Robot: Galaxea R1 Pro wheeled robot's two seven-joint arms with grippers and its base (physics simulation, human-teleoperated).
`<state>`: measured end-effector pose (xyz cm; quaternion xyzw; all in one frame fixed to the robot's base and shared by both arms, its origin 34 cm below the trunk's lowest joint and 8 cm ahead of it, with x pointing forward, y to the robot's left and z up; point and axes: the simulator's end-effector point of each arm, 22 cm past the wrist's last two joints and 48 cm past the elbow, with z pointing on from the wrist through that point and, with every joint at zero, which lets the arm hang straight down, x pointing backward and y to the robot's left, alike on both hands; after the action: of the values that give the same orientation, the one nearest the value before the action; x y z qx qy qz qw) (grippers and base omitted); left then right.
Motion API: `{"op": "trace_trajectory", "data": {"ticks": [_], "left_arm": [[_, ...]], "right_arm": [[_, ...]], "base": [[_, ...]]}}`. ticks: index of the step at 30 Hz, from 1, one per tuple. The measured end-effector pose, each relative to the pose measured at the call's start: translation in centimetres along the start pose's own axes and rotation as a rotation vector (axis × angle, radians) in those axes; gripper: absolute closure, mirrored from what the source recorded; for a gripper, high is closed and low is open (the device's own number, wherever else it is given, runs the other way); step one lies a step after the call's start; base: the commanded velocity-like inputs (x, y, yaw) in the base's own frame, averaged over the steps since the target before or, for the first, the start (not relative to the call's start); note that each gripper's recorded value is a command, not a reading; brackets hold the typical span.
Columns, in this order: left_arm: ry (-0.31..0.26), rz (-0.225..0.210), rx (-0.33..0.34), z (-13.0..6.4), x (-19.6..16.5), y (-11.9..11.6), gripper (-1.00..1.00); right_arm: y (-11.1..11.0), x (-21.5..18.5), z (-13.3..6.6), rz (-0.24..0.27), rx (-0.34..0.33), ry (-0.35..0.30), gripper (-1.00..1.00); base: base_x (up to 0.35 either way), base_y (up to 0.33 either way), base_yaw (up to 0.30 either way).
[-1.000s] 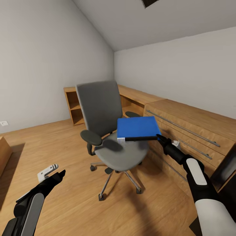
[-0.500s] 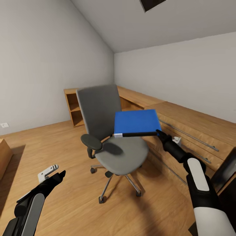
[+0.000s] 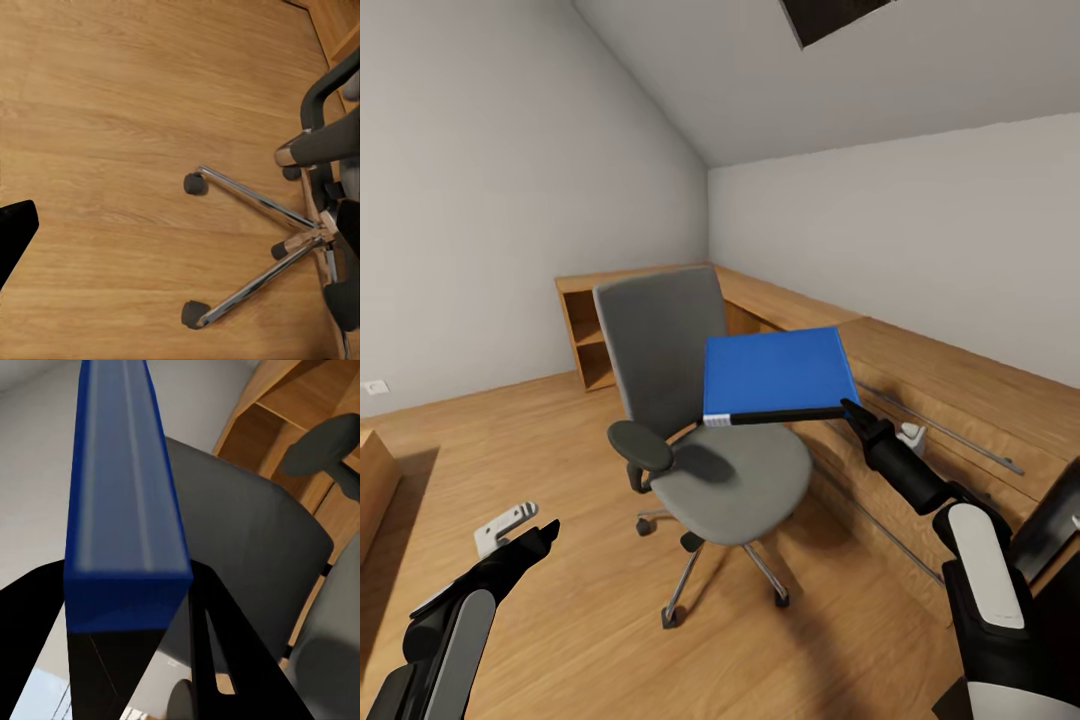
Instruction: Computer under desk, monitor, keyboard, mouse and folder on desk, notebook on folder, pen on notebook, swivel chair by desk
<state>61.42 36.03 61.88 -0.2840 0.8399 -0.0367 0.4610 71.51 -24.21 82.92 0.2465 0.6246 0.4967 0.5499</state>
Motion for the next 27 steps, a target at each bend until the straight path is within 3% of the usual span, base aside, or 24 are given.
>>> {"op": "trace_trajectory", "data": {"ticks": [12,20,27], "left_arm": [[-0.004,-0.001,-0.003,-1.1,-2.4,-0.8,-1.00],[-0.005,-0.001,-0.003,-1.8,-3.8,-1.5,-1.00],[-0.005,-0.001,-0.003,-2.4,-5.0,-2.1,-1.00]], "right_arm": [[2.1,-1.1,0.6,0.006,-0.004,0.002,1.00],[5.1,-2.3,1.0,0.119,-0.077,-0.007,1.00],[6.6,-3.1,1.3,0.146,-0.095,-0.010,1.00]], "base": [[0.000,0.000,0.000],[0.000,0.000,0.000],[0.000,0.000,0.000]]}}
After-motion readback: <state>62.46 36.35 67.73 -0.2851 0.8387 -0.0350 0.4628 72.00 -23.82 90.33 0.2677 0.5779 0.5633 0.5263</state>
